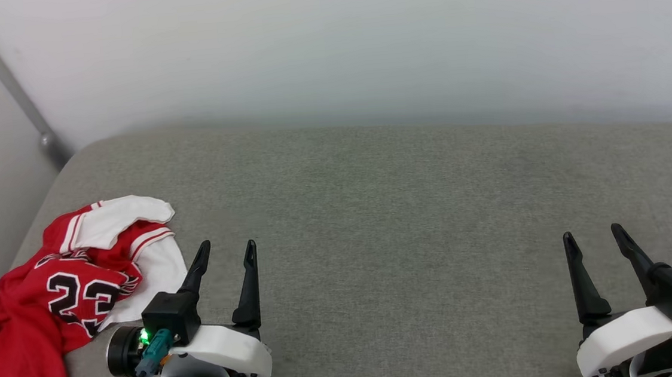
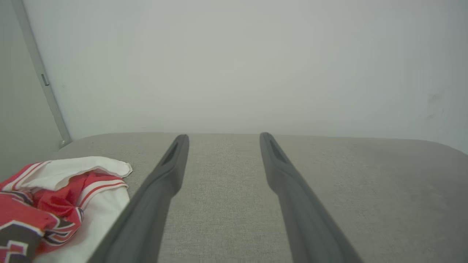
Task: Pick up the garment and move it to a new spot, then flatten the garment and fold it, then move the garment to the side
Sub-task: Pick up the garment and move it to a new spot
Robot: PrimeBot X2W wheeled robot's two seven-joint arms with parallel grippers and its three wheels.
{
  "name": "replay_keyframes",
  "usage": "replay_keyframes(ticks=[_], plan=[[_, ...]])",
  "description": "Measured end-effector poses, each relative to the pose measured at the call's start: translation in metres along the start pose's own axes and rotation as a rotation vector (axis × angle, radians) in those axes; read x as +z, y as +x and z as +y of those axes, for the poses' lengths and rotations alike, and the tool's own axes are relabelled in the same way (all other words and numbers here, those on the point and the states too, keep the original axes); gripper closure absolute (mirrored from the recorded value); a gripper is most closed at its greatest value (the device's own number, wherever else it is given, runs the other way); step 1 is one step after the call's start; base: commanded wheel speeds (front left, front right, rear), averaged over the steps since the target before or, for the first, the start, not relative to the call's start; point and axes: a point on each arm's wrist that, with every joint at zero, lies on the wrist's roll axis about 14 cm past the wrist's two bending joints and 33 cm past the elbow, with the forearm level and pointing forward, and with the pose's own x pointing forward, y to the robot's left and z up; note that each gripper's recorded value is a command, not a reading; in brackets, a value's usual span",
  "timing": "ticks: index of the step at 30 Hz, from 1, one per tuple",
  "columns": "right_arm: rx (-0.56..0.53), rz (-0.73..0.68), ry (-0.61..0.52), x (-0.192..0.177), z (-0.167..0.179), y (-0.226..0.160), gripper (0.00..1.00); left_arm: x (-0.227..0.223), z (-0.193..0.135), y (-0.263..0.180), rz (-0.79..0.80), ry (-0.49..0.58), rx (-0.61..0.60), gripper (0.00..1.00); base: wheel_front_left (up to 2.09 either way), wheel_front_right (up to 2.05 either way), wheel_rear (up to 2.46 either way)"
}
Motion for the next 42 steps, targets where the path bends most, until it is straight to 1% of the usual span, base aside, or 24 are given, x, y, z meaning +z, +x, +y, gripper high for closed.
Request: replay_keyframes(ticks=[8,16,20,22,23,24,27,35,39,42], plan=[[0.148,-0.004,0.008,0.001,0.050,0.024,0.00,0.006,0.054,-0.028,-0.008,0.012,0.174,0.00,0.00,0.00,0.00],[0.331,-0.021,0.029,0.006,0.115,0.045,0.00,0.018,0.109,-0.071,-0.029,0.031,0.362,0.00,0.00,0.00,0.00],[0.406,-0.029,0.044,0.008,0.142,0.050,0.00,0.022,0.127,-0.091,-0.036,0.041,0.437,0.00,0.00,0.00,0.00],[0.434,-0.033,0.054,0.009,0.153,0.052,0.00,0.023,0.133,-0.100,-0.036,0.044,0.465,0.00,0.00,0.00,0.00],[0.434,-0.033,0.054,0.009,0.153,0.052,0.00,0.023,0.133,-0.100,-0.036,0.044,0.465,0.00,0.00,0.00,0.00],[0.457,-0.029,0.060,0.008,0.161,0.053,0.00,0.023,0.138,-0.107,-0.036,0.042,0.487,0.00,0.00,0.00,0.00],[0.478,-0.028,0.065,0.007,0.169,0.054,0.00,0.023,0.142,-0.112,-0.034,0.044,0.502,0.00,0.00,0.00,0.00],[0.488,-0.021,0.067,0.005,0.172,0.054,0.00,0.022,0.144,-0.111,-0.030,0.043,0.504,0.00,0.00,0.00,0.00],[0.480,-0.014,0.062,0.003,0.169,0.055,0.00,0.029,0.145,-0.098,-0.041,0.067,0.487,0.00,0.00,0.00,0.00],[0.474,-0.021,0.061,0.005,0.167,0.060,0.00,0.039,0.148,-0.080,-0.059,0.090,0.457,0.00,0.00,0.00,0.00]])
